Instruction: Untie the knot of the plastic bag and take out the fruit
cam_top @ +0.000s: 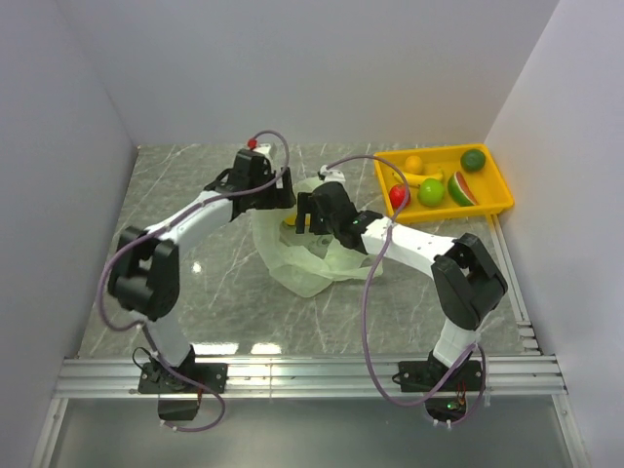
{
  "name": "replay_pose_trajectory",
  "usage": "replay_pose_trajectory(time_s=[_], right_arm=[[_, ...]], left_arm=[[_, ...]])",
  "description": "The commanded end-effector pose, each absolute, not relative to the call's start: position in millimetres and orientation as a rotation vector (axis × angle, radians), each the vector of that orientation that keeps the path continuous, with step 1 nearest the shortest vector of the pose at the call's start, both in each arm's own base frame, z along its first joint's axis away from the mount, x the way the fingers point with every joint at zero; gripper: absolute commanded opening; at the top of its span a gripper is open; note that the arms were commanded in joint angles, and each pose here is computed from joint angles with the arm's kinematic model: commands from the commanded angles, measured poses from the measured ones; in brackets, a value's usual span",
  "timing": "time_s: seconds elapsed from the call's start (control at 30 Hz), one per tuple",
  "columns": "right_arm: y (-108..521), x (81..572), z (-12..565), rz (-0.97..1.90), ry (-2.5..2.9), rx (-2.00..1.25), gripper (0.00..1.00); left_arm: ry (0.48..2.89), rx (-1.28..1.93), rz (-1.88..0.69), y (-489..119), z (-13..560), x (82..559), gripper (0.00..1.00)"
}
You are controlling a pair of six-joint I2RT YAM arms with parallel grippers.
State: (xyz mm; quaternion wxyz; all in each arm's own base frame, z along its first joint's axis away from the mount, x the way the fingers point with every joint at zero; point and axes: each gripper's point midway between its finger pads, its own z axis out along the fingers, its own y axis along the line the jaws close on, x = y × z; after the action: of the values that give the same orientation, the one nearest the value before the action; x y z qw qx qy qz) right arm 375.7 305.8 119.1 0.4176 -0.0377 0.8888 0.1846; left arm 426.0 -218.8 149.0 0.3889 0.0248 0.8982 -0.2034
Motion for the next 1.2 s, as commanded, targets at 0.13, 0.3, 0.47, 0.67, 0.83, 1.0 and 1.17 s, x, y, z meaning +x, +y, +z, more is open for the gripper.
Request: replay_pose_trajectory(time_s=[0.13,0.3,0.47,0.67,0.83,1.0,1.17], right_arm=[[302.7,381.0,120.4,0.460,2.211,-0.050,0.86],[292.2,370.2,120.5,0.462,2.194,-0.056,0.86],[276.2,356.6,118.7,0.442,2.164,-0.083,0.86],[275.4,346.4,109.2,0.468,2.178,-0.118,0.86],[287.7,342.6,107.1,0.510,2.184,-0.192,0.86],[297.4,334.1,98.6,0.530,2.200,-0.281,0.86],[309.5,320.4,98.3,0.553,2.221,-0.390,0.87]], left_arm=[[2.298,0.155,-0.552,-242.9,130.0,459.3,0.38],[2.201,0.193,-0.683,-254.7,194.8,427.1,0.01],[2.143,0.137,-0.784,-261.2,209.2,367.9,0.01],[2.226,0.067,-0.831,-256.0,175.5,348.0,0.01],[2.258,-0.033,-0.727,-235.3,144.2,353.8,0.01],[2.328,-0.181,-0.694,-212.8,100.0,348.4,0.01],[2.362,-0.191,-0.740,-215.7,89.7,339.5,0.01]])
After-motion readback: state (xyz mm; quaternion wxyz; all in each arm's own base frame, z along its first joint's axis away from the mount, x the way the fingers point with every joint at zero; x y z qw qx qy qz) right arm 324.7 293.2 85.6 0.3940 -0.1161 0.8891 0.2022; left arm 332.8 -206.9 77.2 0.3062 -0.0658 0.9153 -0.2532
